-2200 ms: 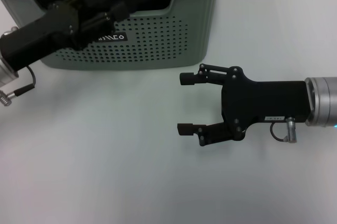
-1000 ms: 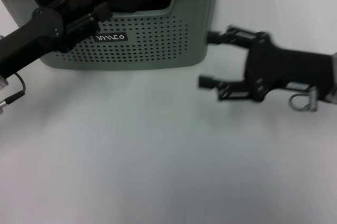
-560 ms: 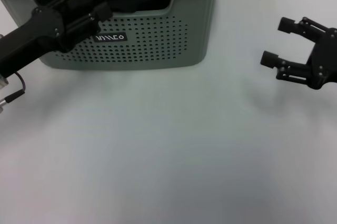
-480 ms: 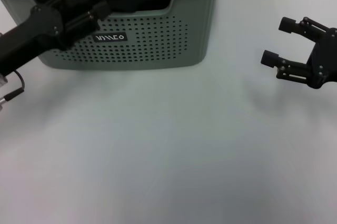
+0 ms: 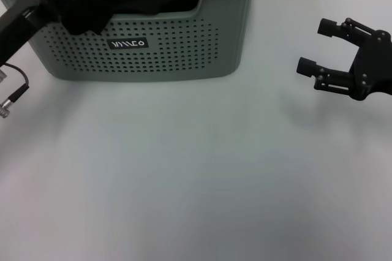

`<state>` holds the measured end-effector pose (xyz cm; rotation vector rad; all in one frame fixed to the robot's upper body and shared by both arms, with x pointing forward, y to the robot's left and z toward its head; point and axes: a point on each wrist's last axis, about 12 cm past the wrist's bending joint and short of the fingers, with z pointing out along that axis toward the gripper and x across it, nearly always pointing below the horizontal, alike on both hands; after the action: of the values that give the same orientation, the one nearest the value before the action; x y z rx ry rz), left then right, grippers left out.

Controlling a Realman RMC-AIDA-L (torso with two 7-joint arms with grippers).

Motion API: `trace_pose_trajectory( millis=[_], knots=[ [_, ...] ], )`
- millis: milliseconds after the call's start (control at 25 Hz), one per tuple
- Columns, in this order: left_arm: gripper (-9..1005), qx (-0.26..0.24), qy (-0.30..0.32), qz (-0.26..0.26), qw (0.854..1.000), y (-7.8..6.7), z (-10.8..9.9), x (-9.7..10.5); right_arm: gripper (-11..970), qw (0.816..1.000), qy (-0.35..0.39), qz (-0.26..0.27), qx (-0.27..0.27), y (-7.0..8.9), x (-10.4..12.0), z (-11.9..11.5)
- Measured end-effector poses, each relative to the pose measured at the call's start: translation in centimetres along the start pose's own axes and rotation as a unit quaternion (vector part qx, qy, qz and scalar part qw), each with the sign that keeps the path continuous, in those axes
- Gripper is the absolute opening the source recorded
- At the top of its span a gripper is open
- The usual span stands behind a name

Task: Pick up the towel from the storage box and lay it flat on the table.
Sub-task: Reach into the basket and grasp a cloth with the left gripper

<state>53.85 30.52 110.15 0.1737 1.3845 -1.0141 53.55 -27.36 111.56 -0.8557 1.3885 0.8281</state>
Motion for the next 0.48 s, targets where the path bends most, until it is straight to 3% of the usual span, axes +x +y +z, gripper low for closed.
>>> trace_pose_trajectory(
  millis=[480],
  knots=[
    [662, 0.009, -0.003, -0.16, 0.987, -0.1, 0.2, -1.2, 872, 1.0, 0.006, -0.002, -0.002, 0.1, 0.3, 0.0]
  ],
)
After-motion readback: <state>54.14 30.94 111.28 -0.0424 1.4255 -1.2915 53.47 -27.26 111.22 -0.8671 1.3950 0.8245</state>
